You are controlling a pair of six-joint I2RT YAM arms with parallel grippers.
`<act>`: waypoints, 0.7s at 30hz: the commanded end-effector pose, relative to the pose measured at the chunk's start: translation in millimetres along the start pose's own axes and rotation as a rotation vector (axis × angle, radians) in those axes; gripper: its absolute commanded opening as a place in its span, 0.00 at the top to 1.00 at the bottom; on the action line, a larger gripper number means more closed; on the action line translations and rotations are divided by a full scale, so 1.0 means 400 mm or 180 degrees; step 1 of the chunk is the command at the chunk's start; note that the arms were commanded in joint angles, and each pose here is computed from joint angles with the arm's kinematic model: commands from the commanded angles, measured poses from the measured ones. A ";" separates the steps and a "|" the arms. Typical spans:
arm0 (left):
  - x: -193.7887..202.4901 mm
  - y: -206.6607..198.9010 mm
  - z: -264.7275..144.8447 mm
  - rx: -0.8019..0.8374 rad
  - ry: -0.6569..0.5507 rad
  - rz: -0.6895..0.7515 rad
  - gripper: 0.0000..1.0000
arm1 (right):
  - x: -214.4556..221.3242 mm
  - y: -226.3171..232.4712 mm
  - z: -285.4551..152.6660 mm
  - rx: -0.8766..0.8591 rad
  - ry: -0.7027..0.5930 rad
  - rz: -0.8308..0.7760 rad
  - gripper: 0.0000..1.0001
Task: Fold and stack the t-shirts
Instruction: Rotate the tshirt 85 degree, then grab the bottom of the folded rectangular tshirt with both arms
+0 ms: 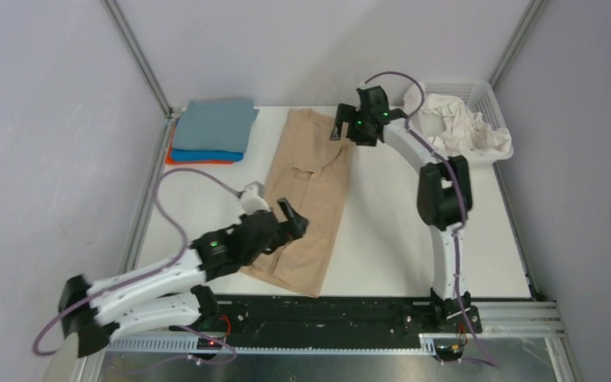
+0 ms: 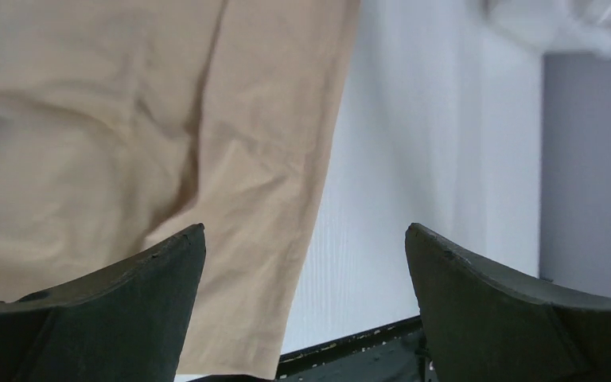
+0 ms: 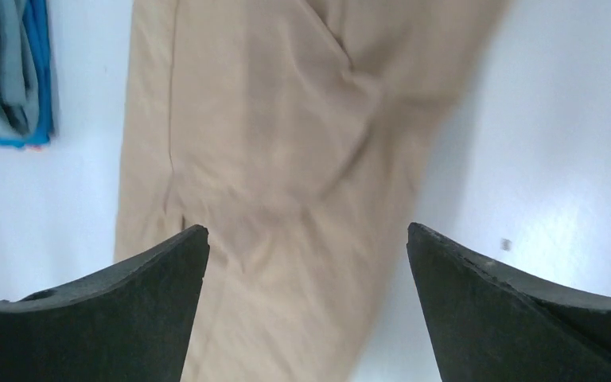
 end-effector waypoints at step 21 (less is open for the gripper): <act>0.017 0.496 -0.096 -0.1558 0.0054 -0.0184 0.18 | 0.585 0.396 -0.476 -0.0719 0.0365 -0.1926 0.01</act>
Point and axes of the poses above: each gripper's point midway between its finger pads, its own z axis out along the fingers, its own y axis along the line the jaws close on, x = y × z, the point moved 1 cm from there along -z, back along the fingers, and after that the axes turned 11 degrees about -z, right-handed, at the moved point
